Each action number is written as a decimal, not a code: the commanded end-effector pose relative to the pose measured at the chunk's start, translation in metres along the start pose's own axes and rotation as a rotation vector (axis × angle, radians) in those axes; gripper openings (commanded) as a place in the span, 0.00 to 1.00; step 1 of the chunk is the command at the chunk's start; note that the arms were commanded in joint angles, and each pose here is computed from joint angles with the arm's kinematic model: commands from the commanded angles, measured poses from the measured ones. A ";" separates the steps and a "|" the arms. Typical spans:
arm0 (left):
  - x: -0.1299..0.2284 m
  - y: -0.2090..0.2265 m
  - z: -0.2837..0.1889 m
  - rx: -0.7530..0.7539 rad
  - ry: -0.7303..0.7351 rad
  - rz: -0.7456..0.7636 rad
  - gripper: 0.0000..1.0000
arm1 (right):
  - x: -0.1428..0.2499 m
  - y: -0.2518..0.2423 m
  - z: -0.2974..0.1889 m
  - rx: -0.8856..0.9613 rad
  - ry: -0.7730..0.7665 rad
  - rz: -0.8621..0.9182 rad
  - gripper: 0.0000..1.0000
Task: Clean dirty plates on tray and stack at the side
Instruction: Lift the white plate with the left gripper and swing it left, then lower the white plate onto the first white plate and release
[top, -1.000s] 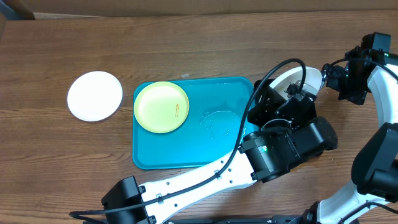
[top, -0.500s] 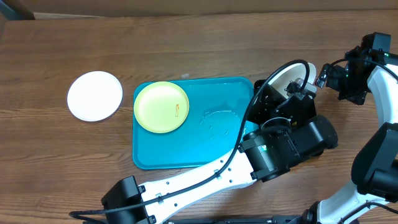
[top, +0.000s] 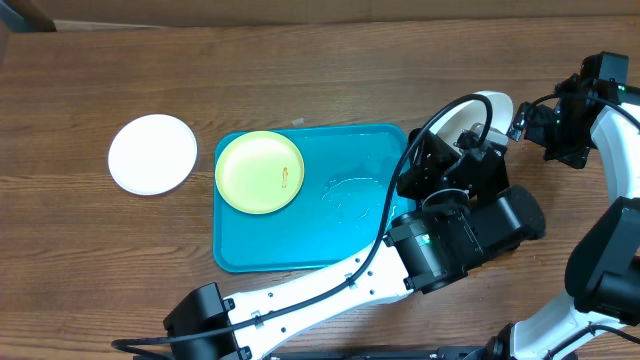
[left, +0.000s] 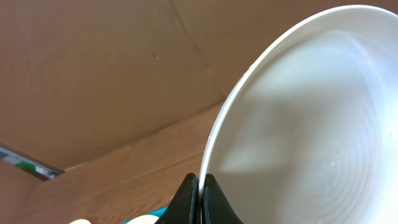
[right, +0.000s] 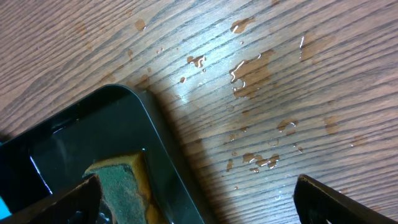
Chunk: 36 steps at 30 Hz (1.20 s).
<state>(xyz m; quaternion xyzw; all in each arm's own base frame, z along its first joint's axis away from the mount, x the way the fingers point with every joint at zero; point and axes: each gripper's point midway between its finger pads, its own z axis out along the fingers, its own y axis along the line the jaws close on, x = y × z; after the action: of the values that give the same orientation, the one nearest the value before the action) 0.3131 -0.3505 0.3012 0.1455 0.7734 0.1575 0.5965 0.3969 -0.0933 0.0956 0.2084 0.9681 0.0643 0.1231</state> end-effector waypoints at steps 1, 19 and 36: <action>0.000 -0.003 0.010 0.017 0.018 -0.057 0.04 | -0.008 0.004 -0.011 -0.011 -0.038 -0.004 1.00; 0.109 0.062 0.133 0.311 0.608 -0.450 0.04 | -0.008 0.004 -0.011 -0.011 -0.038 -0.004 1.00; 0.310 0.390 0.144 -0.399 1.029 -1.130 0.04 | -0.008 0.004 -0.011 -0.011 -0.038 -0.004 1.00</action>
<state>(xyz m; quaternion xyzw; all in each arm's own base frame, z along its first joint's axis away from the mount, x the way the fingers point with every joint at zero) 0.3963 0.1219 0.1547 -0.4349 0.8839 0.0256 0.1699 0.3969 -0.0935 0.0956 0.2084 0.9681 0.0641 0.1233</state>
